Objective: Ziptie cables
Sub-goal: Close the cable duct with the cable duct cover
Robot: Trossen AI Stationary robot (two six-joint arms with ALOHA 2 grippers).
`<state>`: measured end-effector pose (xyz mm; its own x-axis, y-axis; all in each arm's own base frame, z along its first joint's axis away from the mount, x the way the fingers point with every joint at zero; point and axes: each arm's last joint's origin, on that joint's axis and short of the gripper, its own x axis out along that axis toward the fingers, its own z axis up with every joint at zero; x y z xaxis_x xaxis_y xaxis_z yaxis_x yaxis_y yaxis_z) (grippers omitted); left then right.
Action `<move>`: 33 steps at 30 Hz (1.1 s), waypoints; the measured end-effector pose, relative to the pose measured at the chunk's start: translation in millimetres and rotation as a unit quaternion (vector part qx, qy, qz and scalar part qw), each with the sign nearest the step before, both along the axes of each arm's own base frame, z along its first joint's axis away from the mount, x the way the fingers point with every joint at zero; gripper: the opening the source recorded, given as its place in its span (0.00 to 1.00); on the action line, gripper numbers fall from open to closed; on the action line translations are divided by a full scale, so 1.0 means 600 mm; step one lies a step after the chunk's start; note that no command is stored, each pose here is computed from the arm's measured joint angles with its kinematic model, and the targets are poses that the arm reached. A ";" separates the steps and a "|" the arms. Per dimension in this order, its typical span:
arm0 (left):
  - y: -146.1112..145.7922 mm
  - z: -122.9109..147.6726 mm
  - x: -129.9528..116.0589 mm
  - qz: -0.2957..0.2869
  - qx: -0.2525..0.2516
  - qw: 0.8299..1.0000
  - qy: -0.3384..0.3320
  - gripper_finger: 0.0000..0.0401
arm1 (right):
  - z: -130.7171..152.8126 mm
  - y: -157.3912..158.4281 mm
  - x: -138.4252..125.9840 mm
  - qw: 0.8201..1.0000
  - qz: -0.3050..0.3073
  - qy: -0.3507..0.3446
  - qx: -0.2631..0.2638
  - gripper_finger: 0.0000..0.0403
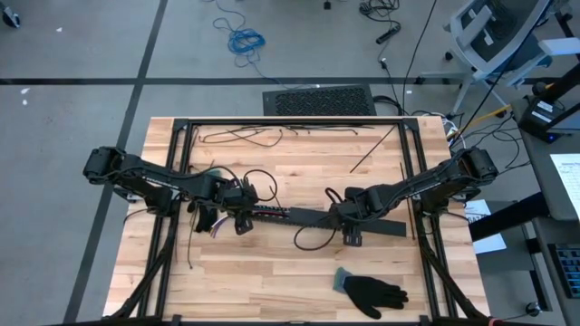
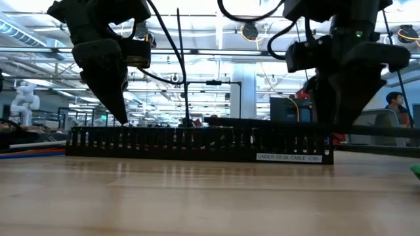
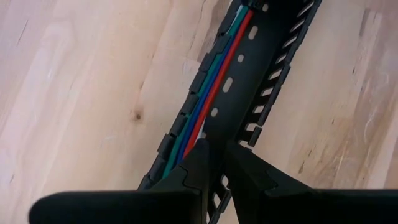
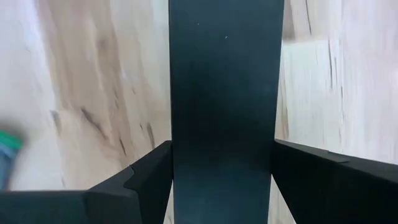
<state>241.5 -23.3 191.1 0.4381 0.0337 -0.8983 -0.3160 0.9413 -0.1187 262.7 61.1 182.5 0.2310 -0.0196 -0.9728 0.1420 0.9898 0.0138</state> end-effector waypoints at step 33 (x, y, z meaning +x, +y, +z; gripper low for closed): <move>-0.048 0.074 0.023 -0.191 0.025 0.980 -0.053 0.13 | 0.021 -0.022 0.013 1.000 0.016 0.005 0.027 0.56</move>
